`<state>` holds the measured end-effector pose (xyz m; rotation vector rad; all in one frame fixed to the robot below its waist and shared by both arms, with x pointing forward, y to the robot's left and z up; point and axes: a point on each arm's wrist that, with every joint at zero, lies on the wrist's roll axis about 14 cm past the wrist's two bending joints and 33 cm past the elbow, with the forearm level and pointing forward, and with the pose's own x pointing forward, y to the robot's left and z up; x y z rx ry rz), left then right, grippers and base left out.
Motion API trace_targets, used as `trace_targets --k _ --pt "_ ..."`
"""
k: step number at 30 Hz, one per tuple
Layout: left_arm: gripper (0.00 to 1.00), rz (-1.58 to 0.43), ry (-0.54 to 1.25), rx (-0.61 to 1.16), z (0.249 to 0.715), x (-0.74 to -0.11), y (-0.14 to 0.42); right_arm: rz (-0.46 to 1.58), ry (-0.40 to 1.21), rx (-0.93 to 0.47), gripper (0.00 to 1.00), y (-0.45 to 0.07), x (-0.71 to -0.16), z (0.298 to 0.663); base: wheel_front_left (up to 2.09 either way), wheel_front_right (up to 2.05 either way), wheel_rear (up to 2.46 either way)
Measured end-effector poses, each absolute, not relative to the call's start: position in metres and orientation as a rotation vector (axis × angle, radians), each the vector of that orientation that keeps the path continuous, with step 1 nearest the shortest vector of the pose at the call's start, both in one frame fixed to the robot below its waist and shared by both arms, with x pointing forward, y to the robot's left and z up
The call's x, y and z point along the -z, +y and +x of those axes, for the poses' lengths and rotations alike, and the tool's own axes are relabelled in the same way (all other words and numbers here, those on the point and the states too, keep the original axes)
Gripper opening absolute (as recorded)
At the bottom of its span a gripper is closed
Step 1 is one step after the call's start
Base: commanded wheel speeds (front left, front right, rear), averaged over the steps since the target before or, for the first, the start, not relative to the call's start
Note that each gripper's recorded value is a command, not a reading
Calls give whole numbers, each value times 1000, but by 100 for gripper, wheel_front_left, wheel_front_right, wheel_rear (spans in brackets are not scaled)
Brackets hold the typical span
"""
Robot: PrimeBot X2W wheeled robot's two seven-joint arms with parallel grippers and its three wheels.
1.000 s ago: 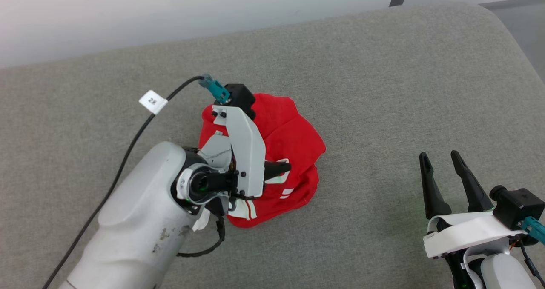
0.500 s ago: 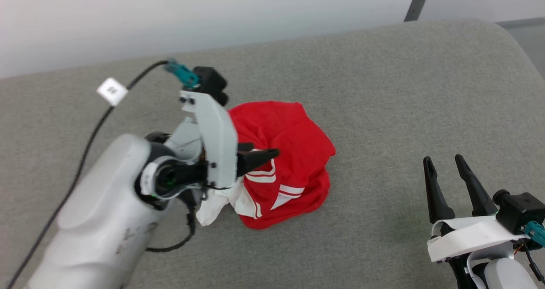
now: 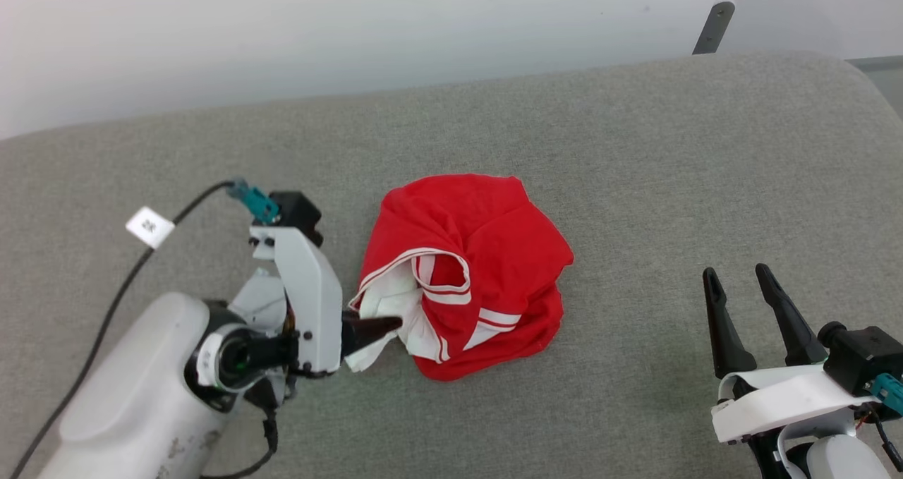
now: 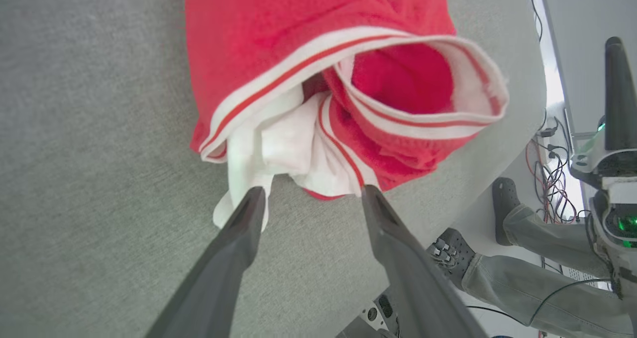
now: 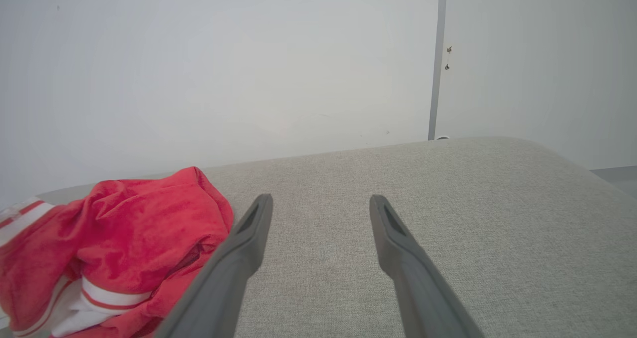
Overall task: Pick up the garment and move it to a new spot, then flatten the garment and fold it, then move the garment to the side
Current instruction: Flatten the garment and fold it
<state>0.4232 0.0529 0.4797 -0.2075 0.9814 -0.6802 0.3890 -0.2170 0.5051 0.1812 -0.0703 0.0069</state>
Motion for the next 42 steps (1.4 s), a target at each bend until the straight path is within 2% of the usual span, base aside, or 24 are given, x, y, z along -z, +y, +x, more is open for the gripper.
trace_targets --k 16,17,18,19,32,42 --pt "100 -200 1116 569 427 -407 76 162 -52 11 100 -226 -499 394 0 0 0" --pt "93 -187 1118 566 428 -404 77 162 -51 12 100 -227 -498 394 0 0 0" --pt "40 -183 1120 566 429 -402 78 160 -49 14 100 -227 -498 394 0 0 0" --pt "0 -180 1119 570 430 -401 78 160 -48 14 100 -227 -497 394 0 0 0" --pt "0 -165 1048 523 446 -419 104 150 -59 -4 100 -223 -501 399 0 0 0" --pt "0 -92 903 337 446 -464 183 150 -65 -52 100 -209 -506 397 0 0 0"
